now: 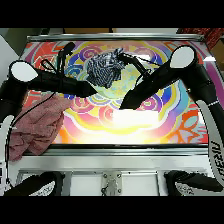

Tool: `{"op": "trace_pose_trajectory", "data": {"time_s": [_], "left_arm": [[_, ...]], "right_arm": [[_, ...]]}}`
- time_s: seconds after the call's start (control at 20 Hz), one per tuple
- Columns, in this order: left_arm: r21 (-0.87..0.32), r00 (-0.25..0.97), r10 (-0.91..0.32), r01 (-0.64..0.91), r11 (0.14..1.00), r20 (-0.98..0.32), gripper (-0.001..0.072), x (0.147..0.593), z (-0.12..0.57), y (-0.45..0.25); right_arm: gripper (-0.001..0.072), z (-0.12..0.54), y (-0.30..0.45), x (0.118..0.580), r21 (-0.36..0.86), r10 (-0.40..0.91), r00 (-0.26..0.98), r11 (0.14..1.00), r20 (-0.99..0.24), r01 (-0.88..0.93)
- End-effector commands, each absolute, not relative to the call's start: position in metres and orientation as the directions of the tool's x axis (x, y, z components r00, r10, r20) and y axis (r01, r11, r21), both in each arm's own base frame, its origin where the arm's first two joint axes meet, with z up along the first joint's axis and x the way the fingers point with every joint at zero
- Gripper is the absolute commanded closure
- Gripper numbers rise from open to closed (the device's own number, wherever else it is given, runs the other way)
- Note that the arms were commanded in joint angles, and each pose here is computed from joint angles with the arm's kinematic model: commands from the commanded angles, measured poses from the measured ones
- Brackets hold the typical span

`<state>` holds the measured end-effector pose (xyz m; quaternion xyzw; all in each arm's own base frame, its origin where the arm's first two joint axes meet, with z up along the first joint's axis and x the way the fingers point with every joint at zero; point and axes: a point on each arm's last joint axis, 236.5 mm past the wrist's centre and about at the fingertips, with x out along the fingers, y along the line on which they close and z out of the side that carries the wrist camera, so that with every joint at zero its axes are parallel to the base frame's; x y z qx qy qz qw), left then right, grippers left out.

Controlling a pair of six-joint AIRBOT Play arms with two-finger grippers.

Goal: Fold the clothes and pants, and hang the long-sleeved shirts on hangers.

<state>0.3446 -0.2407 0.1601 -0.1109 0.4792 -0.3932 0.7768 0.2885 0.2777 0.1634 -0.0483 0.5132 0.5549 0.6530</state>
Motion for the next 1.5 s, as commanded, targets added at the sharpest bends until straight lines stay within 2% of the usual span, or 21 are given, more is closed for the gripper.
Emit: {"op": "trace_pose_trajectory", "data": {"time_s": [0.0, 0.4, 0.55, 0.75, 0.85, 0.9, 0.95, 1.05, 1.15, 1.2, 1.45], "left_arm": [[-0.549, 0.231, -0.717, 0.505, 0.666, -0.658, 0.0691, 0.345, 0.16, -0.241], [-0.547, 0.241, -0.717, 0.504, 0.668, -0.654, 0.0691, 0.347, 0.161, -0.241], [-0.522, 0.387, -0.712, 0.492, 0.697, -0.586, 0.0691, 0.381, 0.177, -0.24], [-0.518, 0.431, -0.69, 0.458, 0.723, -0.581, 0.0691, 0.395, 0.178, -0.22], [-0.466, 0.462, -0.624, 0.417, 0.78, -0.63, 0.0684, 0.405, 0.167, -0.189], [-0.408, 0.457, -0.557, 0.388, 0.826, -0.693, 0.0302, 0.405, 0.152, -0.163], [-0.328, 0.445, -0.465, 0.353, 0.876, -0.765, -0.0005, 0.403, 0.134, -0.133], [-0.118, 0.384, -0.201, 0.229, 0.966, -0.901, 0.0016, 0.397, 0.094, -0.06], [0.046, 0.32, 0.013, 0.094, 0.995, -0.947, 0.0016, 0.392, 0.056, -0.002], [0.093, 0.298, 0.071, 0.058, 0.994, -0.952, 0.0016, 0.392, 0.038, 0.014], [0.113, 0.212, 0.097, 0.065, 0.991, -0.973, 0.0016, 0.388, -0.059, 0.023]], "right_arm": [[0.069, 0.163, 0.278, 0.288, 0.507, 0.675, -0.144, 0.379, -0.724, -0.774], [0.069, 0.163, 0.278, 0.288, 0.507, 0.675, -0.144, 0.379, -0.724, -0.774], [0.069, 0.163, 0.278, 0.288, 0.507, 0.675, -0.144, 0.379, -0.724, -0.774], [0.069, 0.163, 0.278, 0.288, 0.507, 0.675, -0.144, 0.379, -0.724, -0.774], [0.069, 0.163, 0.278, 0.288, 0.507, 0.675, -0.144, 0.379, -0.724, -0.774], [0.069, 0.163, 0.278, 0.288, 0.507, 0.675, -0.144, 0.379, -0.724, -0.774], [0.069, 0.163, 0.278, 0.288, 0.507, 0.675, -0.144, 0.379, -0.724, -0.774], [0.069, 0.163, 0.278, 0.288, 0.507, 0.675, -0.144, 0.379, -0.724, -0.774], [0.069, 0.163, 0.278, 0.288, 0.507, 0.675, -0.144, 0.379, -0.724, -0.774], [0.069, 0.163, 0.278, 0.288, 0.507, 0.675, -0.144, 0.379, -0.724, -0.774], [0.069, 0.163, 0.278, 0.288, 0.507, 0.675, -0.144, 0.379, -0.724, -0.774]]}}
